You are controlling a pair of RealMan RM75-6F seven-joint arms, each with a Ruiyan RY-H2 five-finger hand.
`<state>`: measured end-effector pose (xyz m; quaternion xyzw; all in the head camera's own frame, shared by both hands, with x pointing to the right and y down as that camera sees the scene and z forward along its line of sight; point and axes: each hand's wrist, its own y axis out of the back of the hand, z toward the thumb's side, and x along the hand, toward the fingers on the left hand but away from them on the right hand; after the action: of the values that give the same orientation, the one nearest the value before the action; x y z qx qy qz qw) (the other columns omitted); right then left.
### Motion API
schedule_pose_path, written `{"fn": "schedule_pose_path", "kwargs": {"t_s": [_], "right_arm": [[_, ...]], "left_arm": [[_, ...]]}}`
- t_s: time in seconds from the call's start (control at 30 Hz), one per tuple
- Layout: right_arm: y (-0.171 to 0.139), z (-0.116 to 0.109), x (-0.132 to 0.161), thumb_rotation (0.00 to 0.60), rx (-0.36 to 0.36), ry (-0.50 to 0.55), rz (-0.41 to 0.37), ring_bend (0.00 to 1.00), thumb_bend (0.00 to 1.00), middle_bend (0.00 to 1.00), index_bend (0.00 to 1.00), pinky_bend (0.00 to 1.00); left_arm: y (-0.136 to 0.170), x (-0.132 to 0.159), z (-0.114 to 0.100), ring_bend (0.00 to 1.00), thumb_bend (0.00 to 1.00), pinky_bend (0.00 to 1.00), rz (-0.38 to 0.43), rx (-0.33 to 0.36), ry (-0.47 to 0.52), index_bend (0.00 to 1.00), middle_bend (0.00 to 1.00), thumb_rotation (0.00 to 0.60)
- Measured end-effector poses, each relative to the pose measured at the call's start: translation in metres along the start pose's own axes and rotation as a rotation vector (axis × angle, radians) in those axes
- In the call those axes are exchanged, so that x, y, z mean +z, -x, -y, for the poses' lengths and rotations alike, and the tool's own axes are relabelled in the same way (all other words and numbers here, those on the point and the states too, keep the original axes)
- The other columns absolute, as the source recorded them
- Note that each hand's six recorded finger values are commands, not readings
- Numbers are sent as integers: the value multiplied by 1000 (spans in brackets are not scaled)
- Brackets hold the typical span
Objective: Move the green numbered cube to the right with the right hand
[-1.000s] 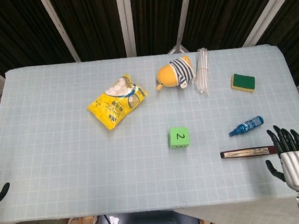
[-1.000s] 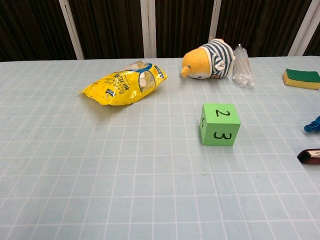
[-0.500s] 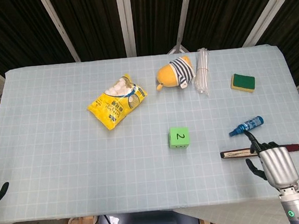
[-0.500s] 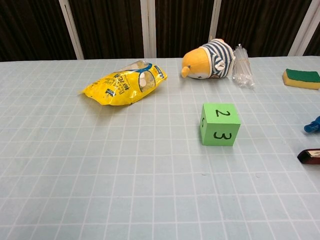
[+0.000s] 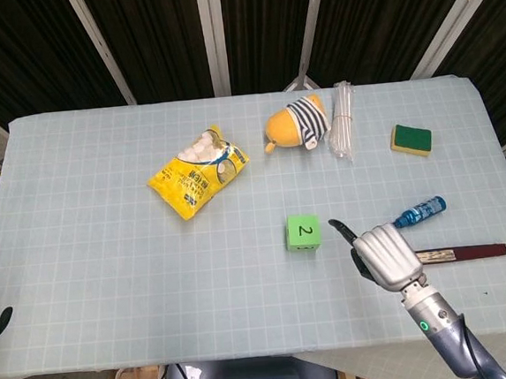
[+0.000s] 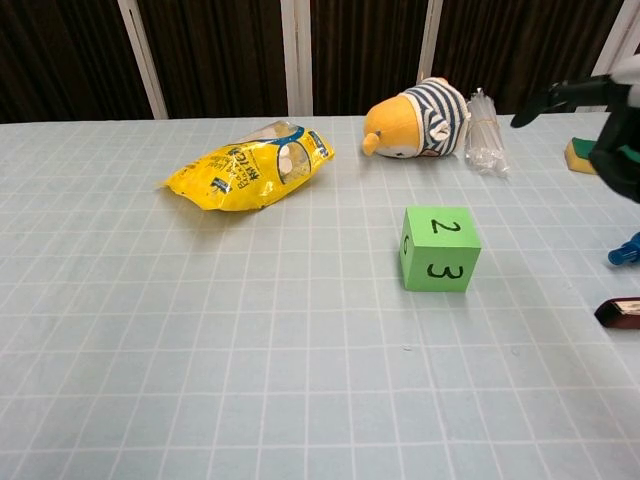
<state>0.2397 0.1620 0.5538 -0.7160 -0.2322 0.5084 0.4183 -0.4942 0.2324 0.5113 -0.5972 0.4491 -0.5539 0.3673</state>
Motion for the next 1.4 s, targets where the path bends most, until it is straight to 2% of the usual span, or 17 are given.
{"fn": "schedule_pose_path", "kwargs": {"t_s": [0.3, 0.47, 0.6, 0.87, 1.4], "right_arm": [[48, 17, 33, 600, 196, -5, 29, 883, 732, 832, 172, 745], [74, 21, 72, 600, 273, -27, 12, 883, 741, 833, 172, 745], [89, 27, 99, 600, 303, -53, -2, 883, 740, 832, 172, 745], [104, 33, 120, 600, 325, -63, -2, 883, 741, 832, 172, 745], [104, 52, 110, 600, 381, -88, 39, 883, 741, 832, 172, 745]], "left_arm": [[-5, -7, -2, 0, 361, 0, -17, -3, 17, 64, 7, 600], [-8, -9, -3, 0, 361, 0, -27, -2, 17, 64, 7, 600], [-8, -9, -3, 0, 361, 0, -25, -3, 19, 64, 7, 600], [-10, -11, -3, 0, 361, 0, -33, -3, 19, 64, 8, 600], [-10, -12, -4, 0, 361, 0, -37, -3, 22, 64, 8, 600]]}}
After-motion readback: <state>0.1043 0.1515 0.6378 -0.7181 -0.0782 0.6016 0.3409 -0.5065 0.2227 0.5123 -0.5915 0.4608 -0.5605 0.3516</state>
